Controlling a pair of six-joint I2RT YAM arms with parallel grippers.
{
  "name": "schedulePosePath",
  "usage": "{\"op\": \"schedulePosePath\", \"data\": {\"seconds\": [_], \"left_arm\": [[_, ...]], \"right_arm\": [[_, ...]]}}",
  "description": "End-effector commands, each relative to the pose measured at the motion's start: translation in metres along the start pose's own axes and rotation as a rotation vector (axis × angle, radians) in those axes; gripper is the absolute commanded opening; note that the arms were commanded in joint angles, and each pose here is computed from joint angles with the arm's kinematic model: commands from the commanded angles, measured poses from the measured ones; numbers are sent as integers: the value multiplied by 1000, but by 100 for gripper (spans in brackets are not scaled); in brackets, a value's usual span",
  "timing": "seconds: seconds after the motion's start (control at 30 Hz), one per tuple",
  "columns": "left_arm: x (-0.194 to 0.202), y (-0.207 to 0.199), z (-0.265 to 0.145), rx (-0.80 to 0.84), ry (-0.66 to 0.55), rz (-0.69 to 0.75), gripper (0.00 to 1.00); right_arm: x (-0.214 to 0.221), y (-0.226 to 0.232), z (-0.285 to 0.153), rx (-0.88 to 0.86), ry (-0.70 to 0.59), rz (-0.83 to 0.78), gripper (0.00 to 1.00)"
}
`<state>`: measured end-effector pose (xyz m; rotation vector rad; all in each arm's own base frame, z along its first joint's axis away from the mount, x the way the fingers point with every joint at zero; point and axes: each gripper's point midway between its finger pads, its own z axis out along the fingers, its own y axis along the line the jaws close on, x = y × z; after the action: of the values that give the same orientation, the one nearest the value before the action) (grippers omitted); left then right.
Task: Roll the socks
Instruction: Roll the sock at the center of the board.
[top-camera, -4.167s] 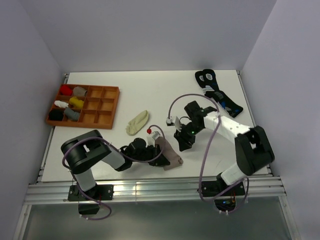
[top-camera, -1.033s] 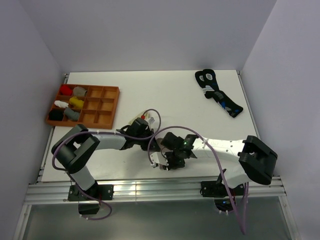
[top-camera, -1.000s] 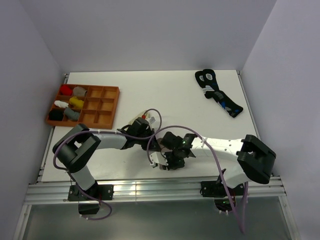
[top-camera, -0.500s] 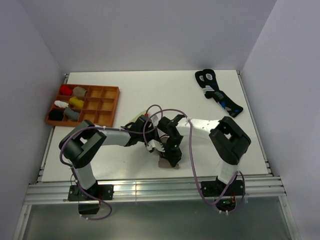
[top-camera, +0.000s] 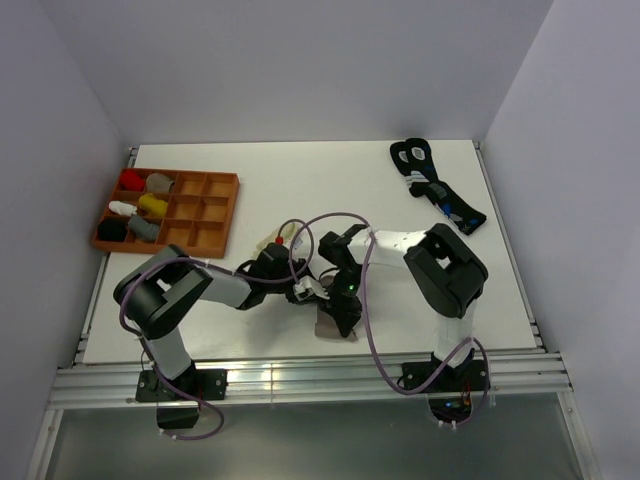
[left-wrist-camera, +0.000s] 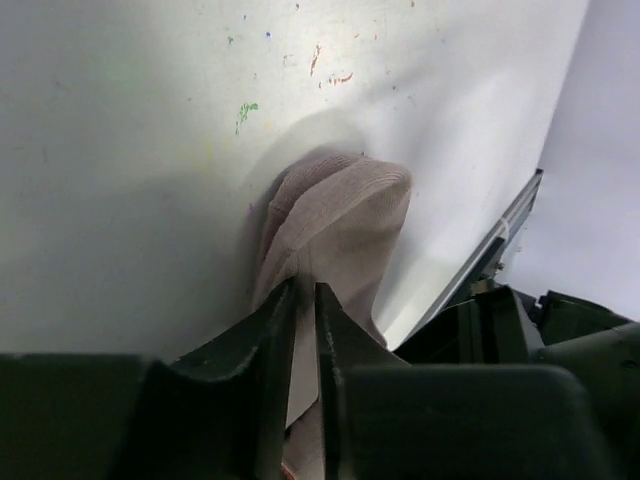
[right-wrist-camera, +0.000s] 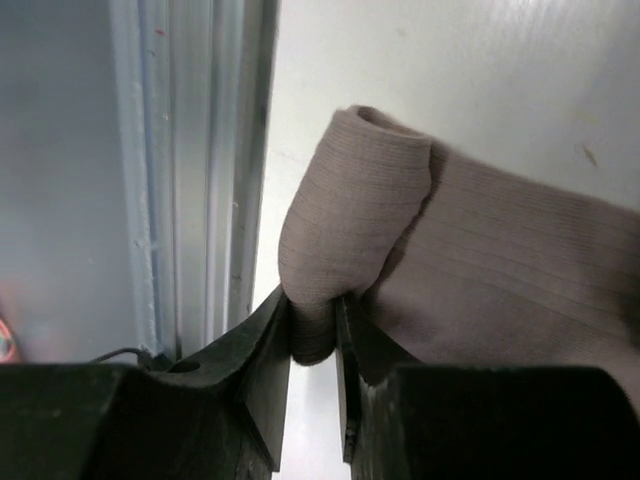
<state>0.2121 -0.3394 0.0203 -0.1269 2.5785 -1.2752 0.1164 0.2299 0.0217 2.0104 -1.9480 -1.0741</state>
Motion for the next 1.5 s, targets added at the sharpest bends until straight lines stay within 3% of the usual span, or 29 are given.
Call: {"op": "schedulePosePath", "data": {"seconds": [0.0, 0.13, 0.53, 0.7, 0.97, 1.1, 1.47], "left_arm": [[-4, -19, -9, 103, -42, -5, 25], [-6, -24, -16, 145, -75, -11, 35], [-23, 11, -44, -81, -230, 24, 38], [-17, 7, -51, -50, -212, 131, 29], [-14, 7, -69, -24, -250, 231, 28], [-1, 5, -71, 11, -197, 272, 18], [30, -10, -42, 94, -112, 332, 20]], "right_arm": [[30, -7, 9, -22, 94, 143, 14], [36, -14, 12, -13, 104, 181, 13], [46, -27, 9, 12, 98, 246, 11], [48, -30, 9, 26, 111, 261, 11], [44, -28, 4, 23, 112, 267, 11], [42, -29, 1, 37, 112, 269, 11], [23, -43, -14, 164, 72, 248, 11]]}}
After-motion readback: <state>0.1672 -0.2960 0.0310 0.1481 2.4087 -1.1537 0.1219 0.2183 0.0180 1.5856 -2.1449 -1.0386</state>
